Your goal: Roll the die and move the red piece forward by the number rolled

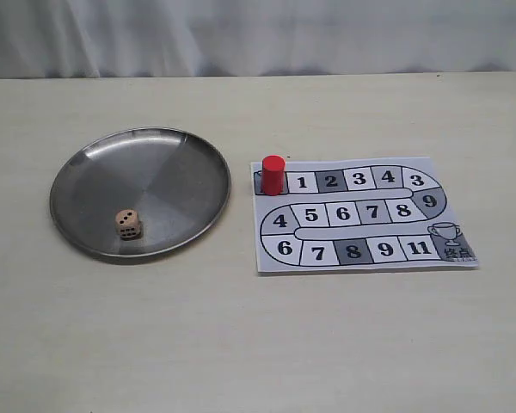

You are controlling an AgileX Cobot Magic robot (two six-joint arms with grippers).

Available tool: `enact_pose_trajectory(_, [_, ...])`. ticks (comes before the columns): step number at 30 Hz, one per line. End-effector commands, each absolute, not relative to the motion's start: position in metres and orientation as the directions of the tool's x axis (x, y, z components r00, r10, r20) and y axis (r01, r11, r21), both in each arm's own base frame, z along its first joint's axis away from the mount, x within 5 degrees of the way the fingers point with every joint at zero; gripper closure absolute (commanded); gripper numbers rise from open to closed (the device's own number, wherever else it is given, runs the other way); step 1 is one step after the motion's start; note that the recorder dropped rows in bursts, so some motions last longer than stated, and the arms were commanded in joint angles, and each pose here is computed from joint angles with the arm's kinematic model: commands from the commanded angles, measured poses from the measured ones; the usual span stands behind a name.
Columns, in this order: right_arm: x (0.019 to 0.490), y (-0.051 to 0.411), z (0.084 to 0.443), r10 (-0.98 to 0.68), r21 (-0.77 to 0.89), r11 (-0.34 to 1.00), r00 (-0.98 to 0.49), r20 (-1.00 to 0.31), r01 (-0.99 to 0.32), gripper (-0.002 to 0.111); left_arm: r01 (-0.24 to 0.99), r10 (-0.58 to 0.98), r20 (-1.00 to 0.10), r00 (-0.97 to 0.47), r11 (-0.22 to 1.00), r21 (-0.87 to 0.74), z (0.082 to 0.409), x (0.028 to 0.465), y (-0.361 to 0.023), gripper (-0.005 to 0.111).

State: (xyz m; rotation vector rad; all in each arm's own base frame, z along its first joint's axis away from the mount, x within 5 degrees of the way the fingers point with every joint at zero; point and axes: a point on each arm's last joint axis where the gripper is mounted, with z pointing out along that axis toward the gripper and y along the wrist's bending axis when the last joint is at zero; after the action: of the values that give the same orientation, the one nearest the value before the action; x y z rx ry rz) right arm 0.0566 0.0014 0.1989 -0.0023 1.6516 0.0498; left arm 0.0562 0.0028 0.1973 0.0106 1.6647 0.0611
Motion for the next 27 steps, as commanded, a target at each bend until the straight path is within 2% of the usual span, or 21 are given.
enact_pose_trajectory(1, [0.0561, 0.0011, 0.1975, 0.035, 0.038, 0.999, -0.086, -0.996, -0.025, 0.104, -0.020, 0.043, -0.995, -0.086, 0.999, 0.045, 0.1976, 0.0561, 0.0022, 0.107])
enact_pose_trajectory(27, [0.0564, 0.0015, 0.2018, 0.037, 0.038, 0.999, -0.039, -0.999, -0.031, 0.104, -0.020, 0.043, -0.995, -0.086, 0.999, 0.045, 0.1976, 0.0561, 0.0022, 0.107])
